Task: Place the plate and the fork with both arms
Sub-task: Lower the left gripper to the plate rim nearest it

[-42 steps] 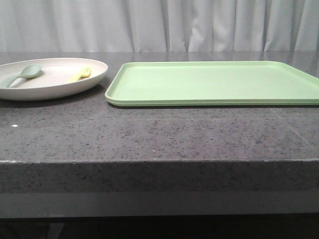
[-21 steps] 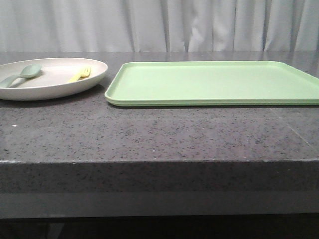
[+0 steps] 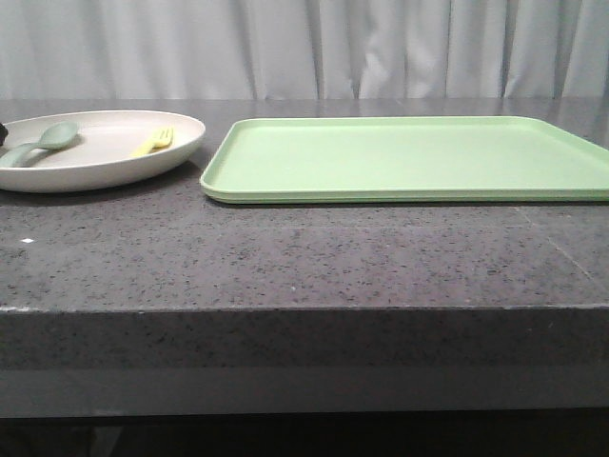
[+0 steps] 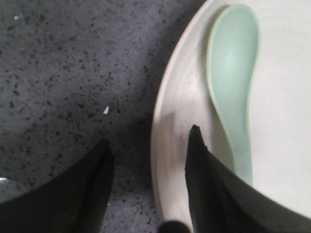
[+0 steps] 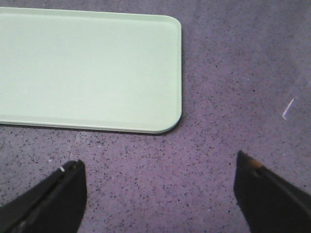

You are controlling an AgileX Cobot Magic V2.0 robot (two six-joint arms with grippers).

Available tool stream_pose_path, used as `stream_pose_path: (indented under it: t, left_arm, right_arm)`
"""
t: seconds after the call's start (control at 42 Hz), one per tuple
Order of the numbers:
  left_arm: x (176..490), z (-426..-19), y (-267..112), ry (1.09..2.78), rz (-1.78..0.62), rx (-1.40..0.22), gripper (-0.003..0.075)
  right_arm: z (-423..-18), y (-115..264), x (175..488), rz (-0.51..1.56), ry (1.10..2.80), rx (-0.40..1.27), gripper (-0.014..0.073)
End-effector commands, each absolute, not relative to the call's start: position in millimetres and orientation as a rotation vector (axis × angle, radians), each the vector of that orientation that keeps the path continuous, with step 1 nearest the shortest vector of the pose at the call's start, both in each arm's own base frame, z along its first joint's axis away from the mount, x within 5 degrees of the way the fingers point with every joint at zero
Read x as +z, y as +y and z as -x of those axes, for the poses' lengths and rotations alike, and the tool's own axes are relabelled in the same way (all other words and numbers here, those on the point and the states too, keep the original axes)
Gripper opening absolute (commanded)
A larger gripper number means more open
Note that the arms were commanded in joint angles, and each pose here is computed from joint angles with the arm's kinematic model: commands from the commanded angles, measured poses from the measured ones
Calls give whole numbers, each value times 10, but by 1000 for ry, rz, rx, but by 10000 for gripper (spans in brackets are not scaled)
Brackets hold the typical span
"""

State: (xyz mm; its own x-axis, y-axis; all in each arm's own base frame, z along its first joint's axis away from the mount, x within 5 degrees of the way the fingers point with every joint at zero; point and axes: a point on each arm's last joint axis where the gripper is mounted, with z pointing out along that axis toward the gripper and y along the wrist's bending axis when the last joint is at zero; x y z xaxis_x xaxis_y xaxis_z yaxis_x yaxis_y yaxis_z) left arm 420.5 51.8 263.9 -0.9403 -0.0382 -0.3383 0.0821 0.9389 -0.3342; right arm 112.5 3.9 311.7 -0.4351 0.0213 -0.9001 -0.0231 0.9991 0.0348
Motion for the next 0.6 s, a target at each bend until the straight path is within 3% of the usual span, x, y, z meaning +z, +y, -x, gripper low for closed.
stream_pose_path:
  t: [0.0, 0.524, 0.571]
  left_arm:
    - [2896, -4219, 447, 2651, -44, -510, 289]
    - [2910, -4239, 416, 2633, -49, -504, -19]
    - [2924, -4241, 414, 2630, -51, -505, -18]
  right_arm:
    - [-1168, 38, 3274, 5, 1918, 46, 635]
    - [-1166, 38, 3271, 5, 1922, 46, 635]
    - [-1166, 38, 3271, 5, 1922, 46, 635]
